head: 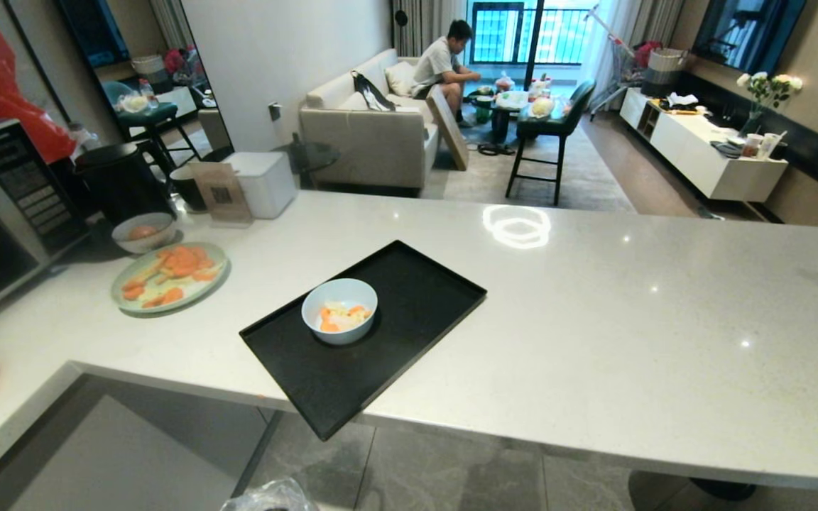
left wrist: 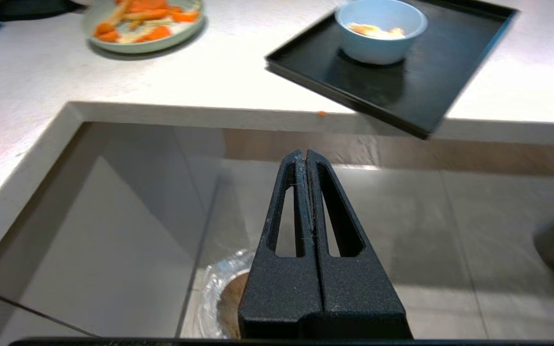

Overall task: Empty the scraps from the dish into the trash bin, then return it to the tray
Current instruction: Pick up the bowl with leftover food

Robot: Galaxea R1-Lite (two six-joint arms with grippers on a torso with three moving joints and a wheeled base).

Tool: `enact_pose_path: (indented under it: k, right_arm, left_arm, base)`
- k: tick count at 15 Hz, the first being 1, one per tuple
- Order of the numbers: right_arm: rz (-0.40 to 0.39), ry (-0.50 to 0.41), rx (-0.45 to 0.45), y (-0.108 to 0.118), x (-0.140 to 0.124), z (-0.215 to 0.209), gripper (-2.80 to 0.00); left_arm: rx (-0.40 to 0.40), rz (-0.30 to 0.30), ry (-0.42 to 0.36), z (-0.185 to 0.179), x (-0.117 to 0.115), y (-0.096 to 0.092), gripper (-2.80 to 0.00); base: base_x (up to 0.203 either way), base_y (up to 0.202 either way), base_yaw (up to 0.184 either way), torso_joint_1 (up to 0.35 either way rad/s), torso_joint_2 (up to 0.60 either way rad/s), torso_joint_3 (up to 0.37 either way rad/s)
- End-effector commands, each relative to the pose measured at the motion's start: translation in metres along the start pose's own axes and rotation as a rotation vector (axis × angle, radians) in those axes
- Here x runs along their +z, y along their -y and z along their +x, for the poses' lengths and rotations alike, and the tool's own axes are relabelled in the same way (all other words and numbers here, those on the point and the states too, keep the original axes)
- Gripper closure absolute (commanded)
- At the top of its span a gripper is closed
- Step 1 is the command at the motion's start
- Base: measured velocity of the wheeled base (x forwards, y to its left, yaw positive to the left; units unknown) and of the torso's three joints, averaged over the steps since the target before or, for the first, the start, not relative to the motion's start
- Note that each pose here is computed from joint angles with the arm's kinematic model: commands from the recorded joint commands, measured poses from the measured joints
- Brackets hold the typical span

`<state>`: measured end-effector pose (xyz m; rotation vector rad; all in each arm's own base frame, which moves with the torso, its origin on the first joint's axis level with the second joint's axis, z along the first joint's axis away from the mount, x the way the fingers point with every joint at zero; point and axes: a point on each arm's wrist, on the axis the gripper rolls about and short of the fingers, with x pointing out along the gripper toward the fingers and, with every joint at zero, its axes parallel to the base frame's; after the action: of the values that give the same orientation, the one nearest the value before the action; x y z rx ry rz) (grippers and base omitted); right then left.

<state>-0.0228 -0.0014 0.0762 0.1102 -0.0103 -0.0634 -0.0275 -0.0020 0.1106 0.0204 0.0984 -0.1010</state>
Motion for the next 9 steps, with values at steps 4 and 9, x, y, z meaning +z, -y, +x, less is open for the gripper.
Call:
enact_pose_path:
  k: [4, 9]
  right_arm:
    - [0.001, 0.001, 0.0, 0.0, 0.0, 0.0, 0.0]
    - [0.001, 0.001, 0.0, 0.0, 0.0, 0.0, 0.0]
  left_arm:
    - [-0.108, 0.022, -0.158, 0.036, 0.076, -0.003, 0.0]
    - [-0.219, 0.08, -0.266, 0.09, 0.119, -0.003, 0.0]
  base:
    - [0.0, 0.0, 0.0, 0.0, 0.0, 0.0]
    - [0.0, 0.0, 0.0, 0.0, 0.0, 0.0]
